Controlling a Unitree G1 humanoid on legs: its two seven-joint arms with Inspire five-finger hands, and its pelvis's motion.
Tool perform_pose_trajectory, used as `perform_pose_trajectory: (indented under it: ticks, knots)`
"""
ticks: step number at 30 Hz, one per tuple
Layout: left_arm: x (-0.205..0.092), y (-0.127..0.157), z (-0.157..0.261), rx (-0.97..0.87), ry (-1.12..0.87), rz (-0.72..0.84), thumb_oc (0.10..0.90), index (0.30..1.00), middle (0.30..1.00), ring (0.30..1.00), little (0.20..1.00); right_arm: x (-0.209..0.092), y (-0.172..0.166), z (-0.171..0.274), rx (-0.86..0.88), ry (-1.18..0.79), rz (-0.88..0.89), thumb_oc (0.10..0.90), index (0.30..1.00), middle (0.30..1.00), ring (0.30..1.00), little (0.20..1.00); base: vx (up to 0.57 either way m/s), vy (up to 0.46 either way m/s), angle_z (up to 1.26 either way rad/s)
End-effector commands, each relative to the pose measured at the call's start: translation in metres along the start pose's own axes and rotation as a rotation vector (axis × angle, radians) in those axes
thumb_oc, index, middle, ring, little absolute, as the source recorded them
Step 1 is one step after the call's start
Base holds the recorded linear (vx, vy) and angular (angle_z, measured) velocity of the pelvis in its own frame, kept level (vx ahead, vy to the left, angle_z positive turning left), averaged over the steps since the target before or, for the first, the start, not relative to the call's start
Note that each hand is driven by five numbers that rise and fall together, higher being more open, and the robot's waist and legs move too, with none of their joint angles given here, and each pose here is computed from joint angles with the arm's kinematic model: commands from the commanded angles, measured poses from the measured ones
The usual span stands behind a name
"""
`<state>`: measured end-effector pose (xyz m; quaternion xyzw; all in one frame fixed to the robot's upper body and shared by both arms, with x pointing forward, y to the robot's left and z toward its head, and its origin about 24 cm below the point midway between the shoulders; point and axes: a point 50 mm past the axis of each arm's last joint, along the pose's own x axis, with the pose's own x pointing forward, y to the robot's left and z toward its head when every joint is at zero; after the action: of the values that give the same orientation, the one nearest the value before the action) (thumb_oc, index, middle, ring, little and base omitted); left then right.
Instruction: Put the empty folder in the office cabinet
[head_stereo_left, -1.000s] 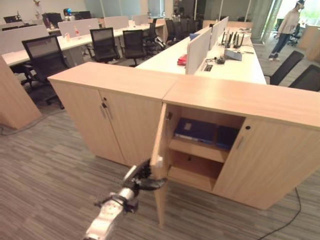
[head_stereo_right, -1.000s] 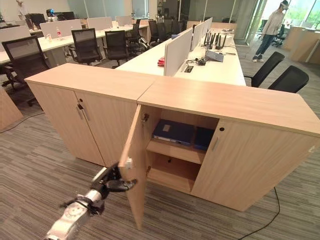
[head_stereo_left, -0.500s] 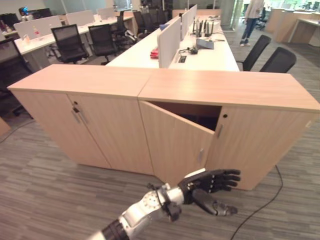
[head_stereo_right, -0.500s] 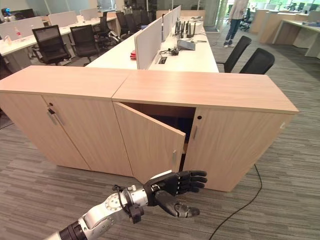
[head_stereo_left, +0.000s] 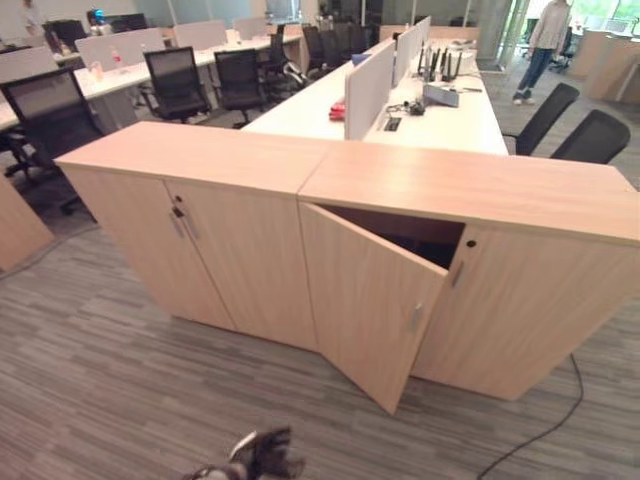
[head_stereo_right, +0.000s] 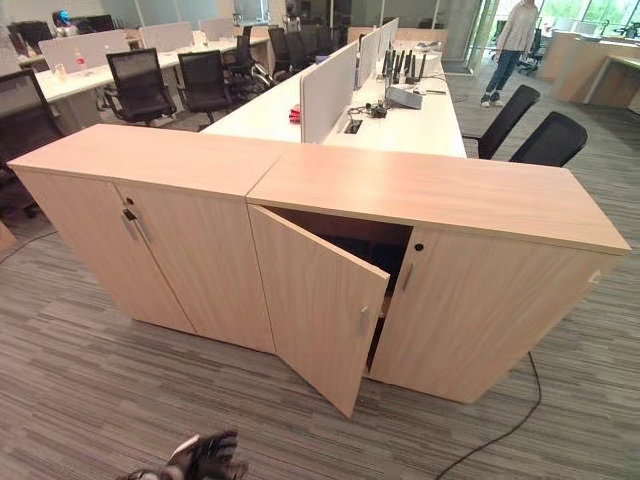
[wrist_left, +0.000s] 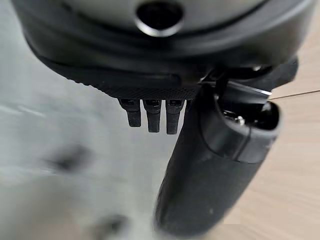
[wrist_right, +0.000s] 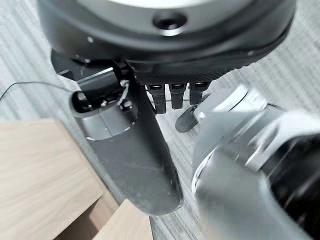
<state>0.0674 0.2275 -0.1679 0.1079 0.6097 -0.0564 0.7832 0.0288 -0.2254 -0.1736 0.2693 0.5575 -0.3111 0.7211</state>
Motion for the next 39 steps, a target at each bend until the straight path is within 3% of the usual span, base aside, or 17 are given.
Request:
perform_pose_trajectory:
  ticks: [1,3,6,14,20,22,28,33,34,39]
  knots:
    - [0.002,-0.014,-0.005,0.299,0.094,0.013,0.8,0.9,0.9,0.9,0.9,0.001,0.006,0.013,-0.11,0.002,0.019,0.8,0.9,0.9,0.9,0.9,0.03,0.039,0.09]
    - [-0.004,-0.01,-0.035,0.197,0.2,0.017,0.8,0.9,0.9,0.9,0.9,0.001,0.006,0.016,-0.14,-0.003,0.024,0.8,0.9,0.9,0.9,0.9,0.03,0.036,-0.01]
    - [-0.007,-0.015,-0.052,-0.092,0.17,0.014,0.8,0.9,0.9,0.9,0.9,0.001,0.002,0.021,-0.103,-0.015,0.015,0.8,0.9,0.9,0.9,0.9,-0.01,0.048,-0.27]
    - [-0.013,-0.008,-0.069,-0.244,0.258,0.129,0.8,0.9,0.9,0.9,0.9,0.001,0.007,0.006,-0.08,0.026,0.021,0.8,0.9,0.9,0.9,0.9,-0.01,0.009,0.09]
    - [0.0,0.002,0.002,-0.141,-0.027,0.152,0.8,0.9,0.9,0.9,0.9,0.003,0.022,0.015,-0.131,-0.019,0.061,0.8,0.9,0.9,0.9,0.9,0.0,-0.068,-0.47]
    - [-0.001,0.017,0.013,-0.216,-0.069,0.19,0.8,0.9,0.9,0.9,0.9,0.002,0.013,0.02,-0.099,-0.032,0.039,0.8,0.9,0.9,0.9,0.9,0.06,-0.134,-0.88]
    - [-0.003,0.031,0.022,-0.288,-0.116,0.247,0.8,0.9,0.9,0.9,0.9,0.001,0.0,0.018,-0.064,-0.034,-0.004,0.8,0.9,0.9,0.9,0.9,0.14,-0.147,-0.12]
    - [0.0,0.017,0.023,-0.177,-0.114,0.211,0.8,0.9,0.9,0.9,0.9,0.001,0.004,0.021,-0.047,-0.056,0.004,0.8,0.9,0.9,0.9,0.9,0.14,-0.138,-0.14]
    - [0.001,0.003,0.006,-0.235,-0.048,0.139,0.8,0.9,0.9,0.9,0.9,0.001,0.003,0.018,-0.093,-0.042,0.007,0.8,0.9,0.9,0.9,0.9,0.14,-0.124,-0.27]
    - [0.001,-0.012,-0.009,-0.333,0.013,0.065,0.8,0.9,0.9,0.9,0.9,0.002,0.011,0.008,-0.253,0.008,0.043,0.8,0.9,0.9,0.9,0.9,0.13,-0.136,-0.31]
